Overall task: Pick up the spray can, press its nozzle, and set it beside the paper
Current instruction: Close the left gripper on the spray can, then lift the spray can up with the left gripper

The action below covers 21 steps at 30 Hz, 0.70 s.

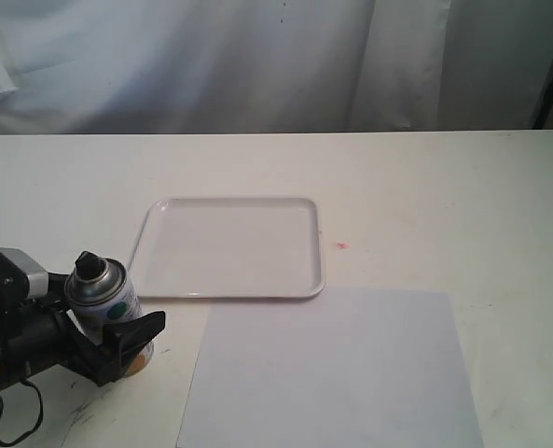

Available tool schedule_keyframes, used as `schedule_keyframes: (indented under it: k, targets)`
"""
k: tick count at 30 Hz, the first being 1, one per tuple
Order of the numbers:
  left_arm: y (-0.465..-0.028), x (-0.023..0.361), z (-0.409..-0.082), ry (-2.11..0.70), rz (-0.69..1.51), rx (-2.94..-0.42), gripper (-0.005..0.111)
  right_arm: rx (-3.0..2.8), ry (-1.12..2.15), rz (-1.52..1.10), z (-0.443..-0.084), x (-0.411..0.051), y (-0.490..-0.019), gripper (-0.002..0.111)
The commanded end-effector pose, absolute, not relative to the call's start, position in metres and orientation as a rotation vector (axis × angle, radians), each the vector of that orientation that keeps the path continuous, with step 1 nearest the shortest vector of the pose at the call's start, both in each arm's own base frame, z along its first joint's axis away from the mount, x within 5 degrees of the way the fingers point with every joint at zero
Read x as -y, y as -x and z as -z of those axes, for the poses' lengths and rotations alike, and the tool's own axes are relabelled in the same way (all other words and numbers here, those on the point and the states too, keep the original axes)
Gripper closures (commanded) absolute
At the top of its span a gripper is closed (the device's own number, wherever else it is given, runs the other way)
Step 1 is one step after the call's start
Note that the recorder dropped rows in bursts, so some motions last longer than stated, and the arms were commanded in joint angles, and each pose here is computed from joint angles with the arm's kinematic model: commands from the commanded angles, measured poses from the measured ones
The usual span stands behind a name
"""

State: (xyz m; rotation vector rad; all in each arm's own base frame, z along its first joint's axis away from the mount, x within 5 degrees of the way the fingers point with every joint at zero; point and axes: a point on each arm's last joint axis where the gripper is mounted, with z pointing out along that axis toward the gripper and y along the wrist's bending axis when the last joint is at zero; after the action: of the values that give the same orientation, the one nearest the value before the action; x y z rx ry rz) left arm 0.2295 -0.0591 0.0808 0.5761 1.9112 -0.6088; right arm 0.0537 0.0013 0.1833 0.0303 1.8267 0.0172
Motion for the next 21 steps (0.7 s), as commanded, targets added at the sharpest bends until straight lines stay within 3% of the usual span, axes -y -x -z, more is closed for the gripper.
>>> schedule_keyframes:
  k: [1,7,10,13,15,21]
  targets:
    - [-0.231,0.06,-0.082,-0.568,0.608,-1.895,0.011,-1.827,-0.036,-0.015,-0.182,-0.001,-0.054,0.108]
    - [-0.231,0.06,-0.082,-0.576,0.614,-1.893,0.05,-1.827,-0.036,-0.015,-0.182,-0.001,-0.054,0.108]
    - [-0.23,0.061,-0.082,-0.592,0.624,-1.89,0.077,-1.827,-0.036,-0.015,-0.182,-0.001,-0.054,0.108]
    - [-0.229,0.062,-0.082,-0.595,0.637,-1.892,0.088,-1.827,-0.036,-0.015,-0.182,-0.001,-0.054,0.108]
    - [-0.23,0.062,-0.085,-0.542,0.672,-1.906,0.104,-1.827,-0.036,-0.015,-0.182,-0.001,-0.054,0.108]
    - [-0.235,0.06,-0.134,-0.493,0.616,-1.736,0.107,-1.826,-0.05,-0.037,-0.182,-0.002,-0.054,0.108]
